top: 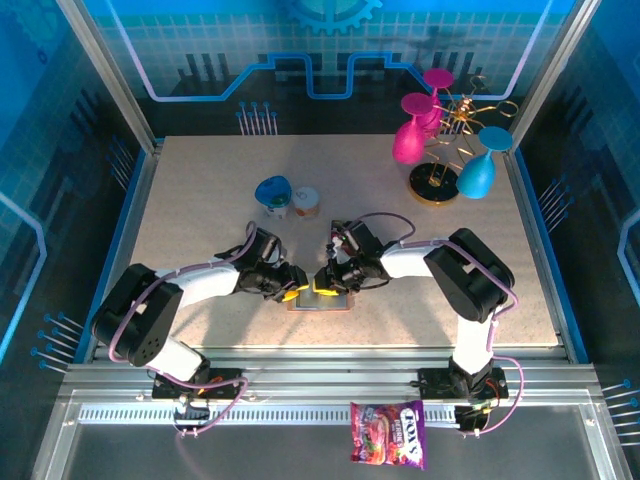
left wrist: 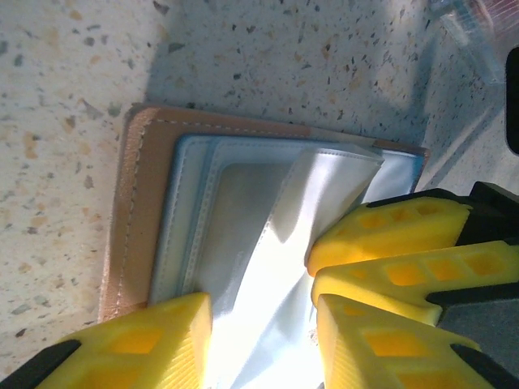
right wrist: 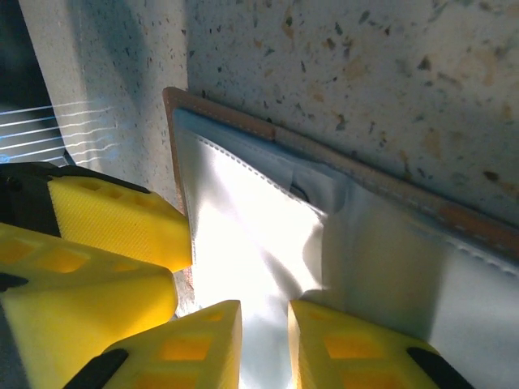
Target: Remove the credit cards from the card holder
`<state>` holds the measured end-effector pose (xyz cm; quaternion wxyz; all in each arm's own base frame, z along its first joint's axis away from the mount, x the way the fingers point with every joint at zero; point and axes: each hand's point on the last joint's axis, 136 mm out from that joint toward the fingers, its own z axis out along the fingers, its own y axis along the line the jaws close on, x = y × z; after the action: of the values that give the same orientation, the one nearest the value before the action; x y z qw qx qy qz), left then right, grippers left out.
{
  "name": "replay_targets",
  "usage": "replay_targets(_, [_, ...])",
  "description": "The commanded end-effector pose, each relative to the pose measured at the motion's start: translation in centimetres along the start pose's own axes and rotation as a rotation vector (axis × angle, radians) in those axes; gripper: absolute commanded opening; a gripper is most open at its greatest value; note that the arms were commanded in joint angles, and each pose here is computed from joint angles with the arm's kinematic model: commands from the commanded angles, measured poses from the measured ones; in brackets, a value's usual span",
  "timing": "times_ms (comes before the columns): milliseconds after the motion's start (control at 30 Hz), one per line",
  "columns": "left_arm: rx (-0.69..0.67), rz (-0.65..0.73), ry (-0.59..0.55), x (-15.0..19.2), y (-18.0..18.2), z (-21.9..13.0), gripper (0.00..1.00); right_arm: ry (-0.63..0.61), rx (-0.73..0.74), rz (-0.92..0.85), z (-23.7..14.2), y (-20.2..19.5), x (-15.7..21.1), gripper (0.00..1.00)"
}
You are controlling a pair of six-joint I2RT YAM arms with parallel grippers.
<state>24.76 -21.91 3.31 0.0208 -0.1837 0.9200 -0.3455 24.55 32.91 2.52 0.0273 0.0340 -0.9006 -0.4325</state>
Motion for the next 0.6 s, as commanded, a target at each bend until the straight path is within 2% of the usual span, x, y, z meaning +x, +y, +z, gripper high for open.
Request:
replay_targets(0, [-0.002,0.000,0.033,0.6,0.4,0.5,0.37,0.009,0.016,0.052,0.1,-1.5,0.6,0.24])
replay_targets(200, [0.048,0.004,0.038,0.6,-0.7,0.5,0.31,0.011,0.006,0.055,0.1,-1.5,0.7,0.24])
replay_targets(567, [0.077,0.013,0.034,0.5,-1.9,-0.1,0.30,-0.035,-0.037,0.023,-1.7,0.6,0.0,0.29])
